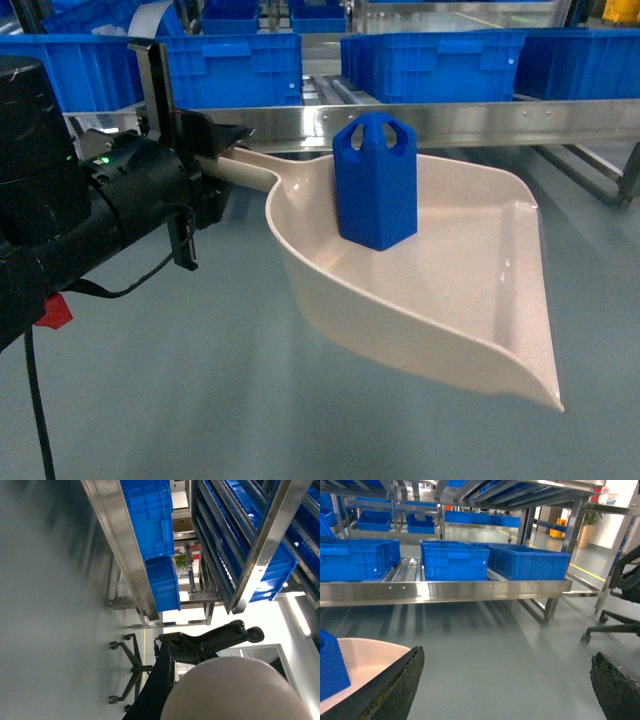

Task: Place part in tray to right shelf

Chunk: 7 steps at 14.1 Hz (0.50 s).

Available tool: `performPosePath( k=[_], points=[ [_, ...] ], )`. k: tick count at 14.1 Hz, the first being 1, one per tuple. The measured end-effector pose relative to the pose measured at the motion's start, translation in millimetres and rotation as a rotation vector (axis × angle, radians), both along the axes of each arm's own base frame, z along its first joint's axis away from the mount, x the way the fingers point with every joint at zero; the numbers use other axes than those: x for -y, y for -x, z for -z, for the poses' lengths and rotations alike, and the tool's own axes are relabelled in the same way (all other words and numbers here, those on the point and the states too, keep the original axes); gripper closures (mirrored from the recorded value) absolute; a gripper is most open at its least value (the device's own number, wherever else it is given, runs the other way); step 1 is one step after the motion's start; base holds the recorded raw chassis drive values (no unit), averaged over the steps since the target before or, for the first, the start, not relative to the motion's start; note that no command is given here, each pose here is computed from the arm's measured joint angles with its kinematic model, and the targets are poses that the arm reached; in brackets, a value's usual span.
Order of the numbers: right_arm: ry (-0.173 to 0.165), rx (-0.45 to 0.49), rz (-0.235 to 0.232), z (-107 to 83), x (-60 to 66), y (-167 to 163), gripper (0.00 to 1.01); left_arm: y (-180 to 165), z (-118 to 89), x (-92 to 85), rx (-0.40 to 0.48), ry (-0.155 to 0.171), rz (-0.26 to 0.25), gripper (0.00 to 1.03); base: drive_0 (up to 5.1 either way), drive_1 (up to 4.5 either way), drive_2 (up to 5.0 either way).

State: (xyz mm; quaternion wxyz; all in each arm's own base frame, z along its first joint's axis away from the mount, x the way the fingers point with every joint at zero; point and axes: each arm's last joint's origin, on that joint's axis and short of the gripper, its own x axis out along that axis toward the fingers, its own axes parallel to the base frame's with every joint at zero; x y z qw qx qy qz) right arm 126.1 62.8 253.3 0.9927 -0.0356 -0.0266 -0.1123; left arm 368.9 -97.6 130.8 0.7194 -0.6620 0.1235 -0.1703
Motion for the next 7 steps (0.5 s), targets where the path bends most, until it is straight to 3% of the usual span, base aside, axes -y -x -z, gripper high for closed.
performPosePath(
  k=[7],
  points=[
    [0.004, -0.005, 0.001, 0.7, -0.5, -0.7, 0.03, 0.6, 0.1, 2.3, -0.001, -0.001, 0.008, 0.91, 0.3, 4.15, -3.6]
  ],
)
